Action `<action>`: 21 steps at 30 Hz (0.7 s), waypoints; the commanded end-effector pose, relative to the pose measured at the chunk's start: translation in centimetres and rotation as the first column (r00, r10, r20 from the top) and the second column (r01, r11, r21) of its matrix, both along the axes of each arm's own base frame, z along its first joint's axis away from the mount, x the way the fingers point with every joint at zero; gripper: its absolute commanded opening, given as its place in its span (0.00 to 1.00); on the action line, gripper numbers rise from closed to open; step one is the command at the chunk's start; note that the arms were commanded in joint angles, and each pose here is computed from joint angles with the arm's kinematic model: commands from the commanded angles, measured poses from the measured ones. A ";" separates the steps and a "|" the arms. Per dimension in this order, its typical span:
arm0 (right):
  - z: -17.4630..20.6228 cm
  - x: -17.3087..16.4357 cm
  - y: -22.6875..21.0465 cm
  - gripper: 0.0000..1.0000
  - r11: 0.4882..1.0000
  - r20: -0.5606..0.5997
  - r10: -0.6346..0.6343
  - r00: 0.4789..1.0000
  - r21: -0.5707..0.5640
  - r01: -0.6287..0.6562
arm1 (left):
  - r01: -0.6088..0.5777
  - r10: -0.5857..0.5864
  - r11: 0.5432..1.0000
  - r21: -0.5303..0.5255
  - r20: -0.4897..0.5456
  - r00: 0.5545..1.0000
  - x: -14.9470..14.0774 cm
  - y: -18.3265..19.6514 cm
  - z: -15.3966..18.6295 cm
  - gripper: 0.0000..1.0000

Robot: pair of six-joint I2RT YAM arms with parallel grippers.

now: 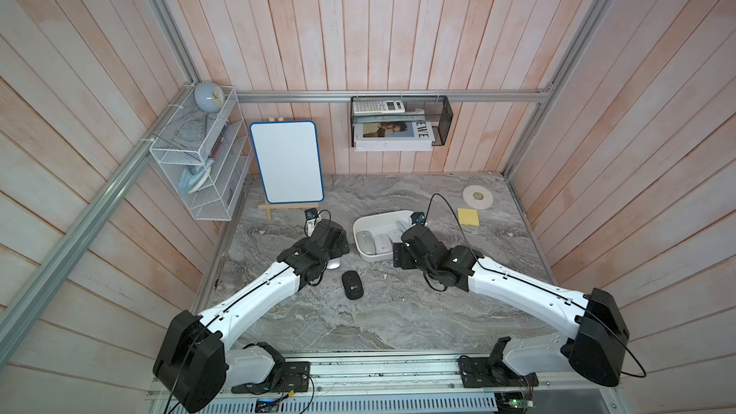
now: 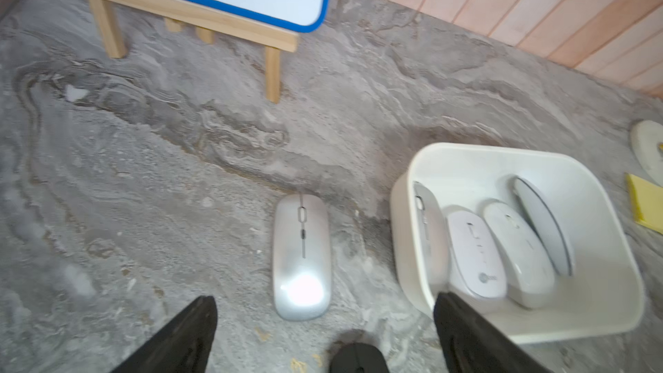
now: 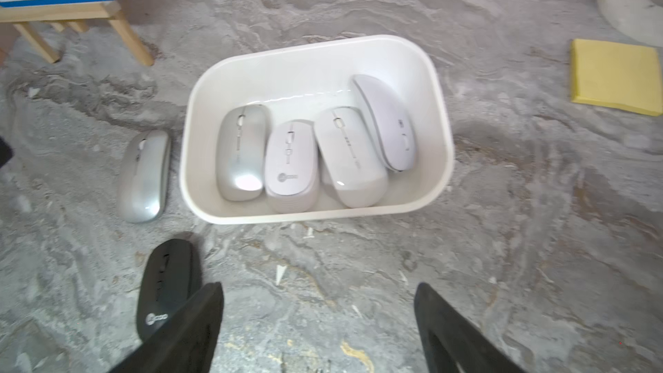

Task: Take out the mouse from the storage box
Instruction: Pick up the mouse from the storage box.

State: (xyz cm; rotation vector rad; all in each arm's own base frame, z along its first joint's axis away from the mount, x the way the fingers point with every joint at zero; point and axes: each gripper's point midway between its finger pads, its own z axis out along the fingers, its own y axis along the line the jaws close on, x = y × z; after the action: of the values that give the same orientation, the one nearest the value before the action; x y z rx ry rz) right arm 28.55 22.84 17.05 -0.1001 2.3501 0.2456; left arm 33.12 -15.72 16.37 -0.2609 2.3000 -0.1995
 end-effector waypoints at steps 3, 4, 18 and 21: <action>-0.3 0.1 -5.5 0.89 0.995 0.027 -0.094 0.995 -0.036 0.095 | 0.064 -0.066 0.993 -0.102 -0.012 0.998 0.7 -5.5 1.2 1.00; -0.3 0.0 -6.1 0.89 0.994 0.025 -0.105 0.994 -0.028 0.105 | 0.080 -0.081 0.990 -0.113 -0.009 0.997 1.0 -6.5 1.5 1.00; -0.5 -1.8 -10.6 0.90 0.983 0.053 -0.179 0.982 -0.041 0.181 | 0.186 -0.225 0.942 -0.278 -0.114 0.968 6.2 -19.3 -1.7 0.99; -0.6 -2.3 -11.4 0.91 0.981 0.059 -0.185 0.981 -0.045 0.188 | 0.191 -0.242 0.927 -0.322 -0.128 0.962 7.3 -21.4 -2.7 0.98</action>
State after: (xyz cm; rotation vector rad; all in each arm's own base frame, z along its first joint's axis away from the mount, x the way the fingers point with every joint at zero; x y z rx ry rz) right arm 26.96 12.99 17.09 0.0956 2.2818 0.1624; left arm 40.00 -34.62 13.66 -0.1702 2.4488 -0.5593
